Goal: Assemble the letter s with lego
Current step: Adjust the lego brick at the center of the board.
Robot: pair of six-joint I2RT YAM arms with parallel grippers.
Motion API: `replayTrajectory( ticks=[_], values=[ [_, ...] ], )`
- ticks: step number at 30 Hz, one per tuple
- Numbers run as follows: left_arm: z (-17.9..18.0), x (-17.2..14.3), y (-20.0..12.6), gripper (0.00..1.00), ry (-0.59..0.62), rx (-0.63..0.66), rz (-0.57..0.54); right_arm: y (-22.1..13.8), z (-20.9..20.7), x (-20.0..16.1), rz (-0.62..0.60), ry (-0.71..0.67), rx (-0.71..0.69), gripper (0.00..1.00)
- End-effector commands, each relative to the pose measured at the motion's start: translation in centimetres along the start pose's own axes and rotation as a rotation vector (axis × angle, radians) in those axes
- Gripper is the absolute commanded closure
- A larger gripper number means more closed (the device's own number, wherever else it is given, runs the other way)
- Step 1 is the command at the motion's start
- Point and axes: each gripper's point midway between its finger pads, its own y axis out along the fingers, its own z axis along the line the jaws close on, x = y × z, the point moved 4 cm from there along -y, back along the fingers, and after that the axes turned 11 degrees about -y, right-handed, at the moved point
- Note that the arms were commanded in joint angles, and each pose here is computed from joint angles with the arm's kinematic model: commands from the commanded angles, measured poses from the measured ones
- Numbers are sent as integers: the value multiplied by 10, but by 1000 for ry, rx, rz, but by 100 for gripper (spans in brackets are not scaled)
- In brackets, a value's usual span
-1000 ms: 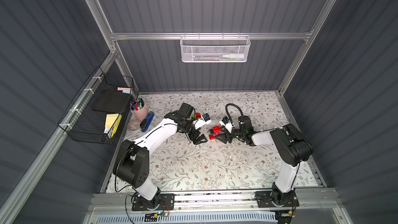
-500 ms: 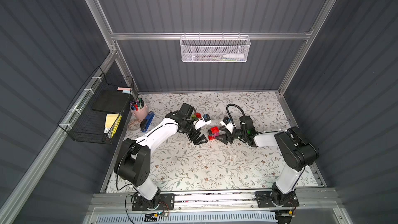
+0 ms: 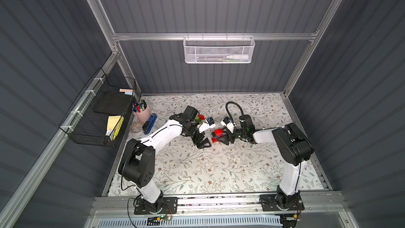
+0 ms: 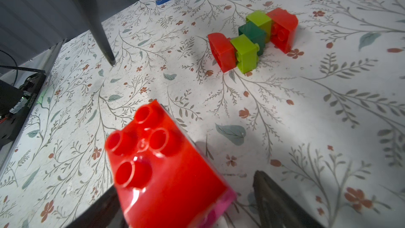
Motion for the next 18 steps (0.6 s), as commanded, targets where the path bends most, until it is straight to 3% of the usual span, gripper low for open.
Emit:
replayTrajectory(
  ticks=[1,18],
  values=[
    [-2,3,-1,1,9,-33,5,6,6,4,-21,-14,78,15],
    [-2,-1,2,1,2,-52,25,2,23,2,-14,-42,130,24]
  ],
)
